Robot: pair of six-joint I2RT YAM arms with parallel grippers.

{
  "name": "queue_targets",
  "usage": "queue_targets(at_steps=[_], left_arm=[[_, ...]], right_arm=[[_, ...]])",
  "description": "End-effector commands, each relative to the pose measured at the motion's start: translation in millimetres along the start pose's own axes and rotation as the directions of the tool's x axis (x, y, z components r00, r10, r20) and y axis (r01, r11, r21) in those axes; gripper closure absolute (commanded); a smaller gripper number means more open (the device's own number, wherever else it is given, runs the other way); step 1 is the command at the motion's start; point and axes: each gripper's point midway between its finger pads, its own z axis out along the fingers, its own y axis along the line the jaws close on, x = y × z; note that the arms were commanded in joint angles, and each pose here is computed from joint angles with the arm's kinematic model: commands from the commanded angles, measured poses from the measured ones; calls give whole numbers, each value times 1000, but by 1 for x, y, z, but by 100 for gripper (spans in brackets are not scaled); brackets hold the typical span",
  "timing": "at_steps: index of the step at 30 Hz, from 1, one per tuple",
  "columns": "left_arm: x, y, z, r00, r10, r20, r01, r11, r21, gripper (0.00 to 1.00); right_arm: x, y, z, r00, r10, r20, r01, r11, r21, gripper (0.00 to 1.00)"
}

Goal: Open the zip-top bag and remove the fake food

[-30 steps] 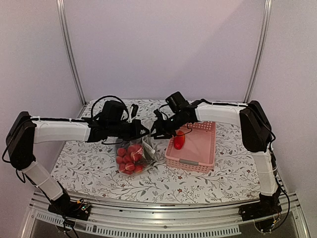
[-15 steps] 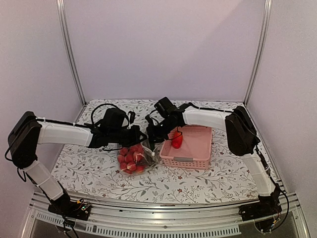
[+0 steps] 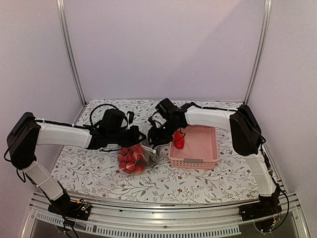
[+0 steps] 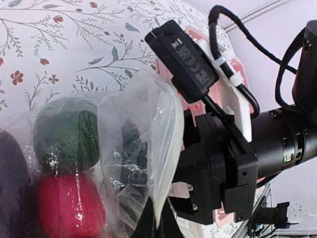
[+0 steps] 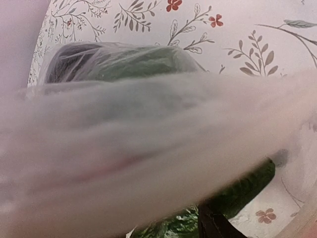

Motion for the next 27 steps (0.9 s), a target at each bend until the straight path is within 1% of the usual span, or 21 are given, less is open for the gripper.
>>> queue_targets(at_steps=[1, 5, 8, 14, 19, 21, 23, 25, 27], left_arm=[[-4, -20, -4, 998, 61, 19, -62, 997, 44, 100], [-2, -22, -2, 997, 79, 6, -79, 996, 34, 100], [-1, -23, 0, 996, 88, 1, -88, 996, 34, 100], [4, -20, 5, 995, 98, -12, -97, 995, 16, 100], [5, -17, 8, 997, 81, -5, -81, 997, 11, 100], [6, -17, 9, 997, 79, -8, -79, 997, 13, 100], [6, -17, 9, 997, 79, -4, -79, 997, 10, 100], [5, -16, 8, 997, 72, 2, -72, 997, 6, 100], [6, -15, 8, 998, 68, 3, -68, 998, 4, 100]], right_arm=[[3, 0, -29, 1000, -25, 3, 24, 998, 59, 51], [17, -17, -32, 999, -32, -24, 35, 993, 114, 51], [25, -28, -30, 999, -19, -49, 25, 992, 122, 53], [3, -4, -31, 1000, -6, -8, 7, 999, 51, 57], [-9, 3, -14, 999, 36, 16, -36, 999, 26, 57], [-5, -4, -5, 997, 71, -6, -70, 997, 42, 56], [2, -17, 5, 996, 87, -27, -84, 993, 87, 55], [6, -28, 8, 996, 87, -24, -83, 988, 130, 55], [9, -32, 7, 996, 90, -18, -87, 986, 144, 55]])
